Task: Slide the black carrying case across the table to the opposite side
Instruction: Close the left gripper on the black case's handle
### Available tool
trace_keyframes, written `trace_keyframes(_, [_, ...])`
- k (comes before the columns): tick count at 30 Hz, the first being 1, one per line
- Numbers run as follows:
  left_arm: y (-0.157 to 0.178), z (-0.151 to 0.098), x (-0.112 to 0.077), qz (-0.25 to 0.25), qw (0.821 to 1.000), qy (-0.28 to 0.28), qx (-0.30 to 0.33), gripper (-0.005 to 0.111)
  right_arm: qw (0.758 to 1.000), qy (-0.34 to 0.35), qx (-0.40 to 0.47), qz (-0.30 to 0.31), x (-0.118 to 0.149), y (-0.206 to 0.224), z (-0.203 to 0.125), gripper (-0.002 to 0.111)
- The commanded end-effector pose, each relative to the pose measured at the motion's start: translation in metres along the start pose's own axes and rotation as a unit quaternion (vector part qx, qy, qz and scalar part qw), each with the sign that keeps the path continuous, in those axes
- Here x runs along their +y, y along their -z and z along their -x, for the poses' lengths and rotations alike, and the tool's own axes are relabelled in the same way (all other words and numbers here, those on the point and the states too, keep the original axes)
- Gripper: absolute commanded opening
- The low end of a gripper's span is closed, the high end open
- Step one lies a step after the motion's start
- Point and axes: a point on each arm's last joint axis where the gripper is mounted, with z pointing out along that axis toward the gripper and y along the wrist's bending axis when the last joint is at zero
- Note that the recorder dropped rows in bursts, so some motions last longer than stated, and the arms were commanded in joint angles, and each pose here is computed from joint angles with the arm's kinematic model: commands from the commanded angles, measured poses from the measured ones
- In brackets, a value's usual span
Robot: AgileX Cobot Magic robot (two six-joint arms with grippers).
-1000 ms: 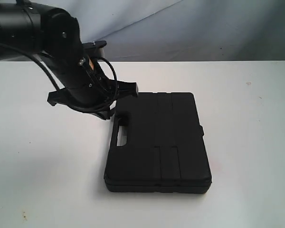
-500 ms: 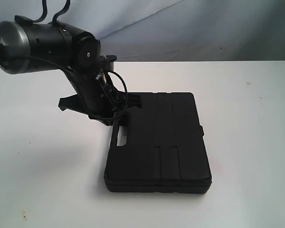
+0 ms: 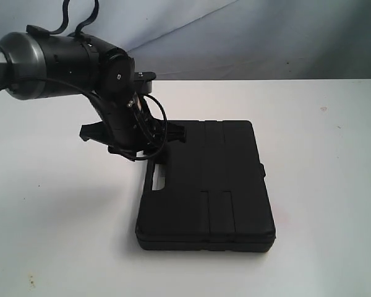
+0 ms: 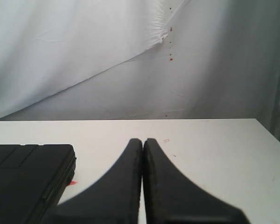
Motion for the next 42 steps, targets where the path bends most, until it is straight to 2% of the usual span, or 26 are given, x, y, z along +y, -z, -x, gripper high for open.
trace_keyframes(1, [-0.009, 0.000, -0.002, 0.002, 1.000, -0.006, 0.003, 0.041, 1.000, -0.002, -0.005, -0.004, 0.000, 0.000, 0.000, 0.000])
trace_keyframes(13, [-0.035, 0.002, -0.005, -0.003, 1.000, -0.009, -0.004, 0.041, 1.000, -0.002, -0.005, -0.004, 0.000, 0.000, 0.000, 0.000])
trace_keyframes(20, [-0.051, -0.002, -0.004, 0.007, 1.000, -0.010, 0.015, 0.040, 1.000, -0.002, -0.005, -0.004, 0.000, 0.000, 0.000, 0.000])
trace_keyframes(42, [-0.067, -0.003, -0.005, 0.003, 1.000, -0.009, 0.012, 0.040, 1.000, -0.002, -0.005, -0.004, 0.000, 0.000, 0.000, 0.000])
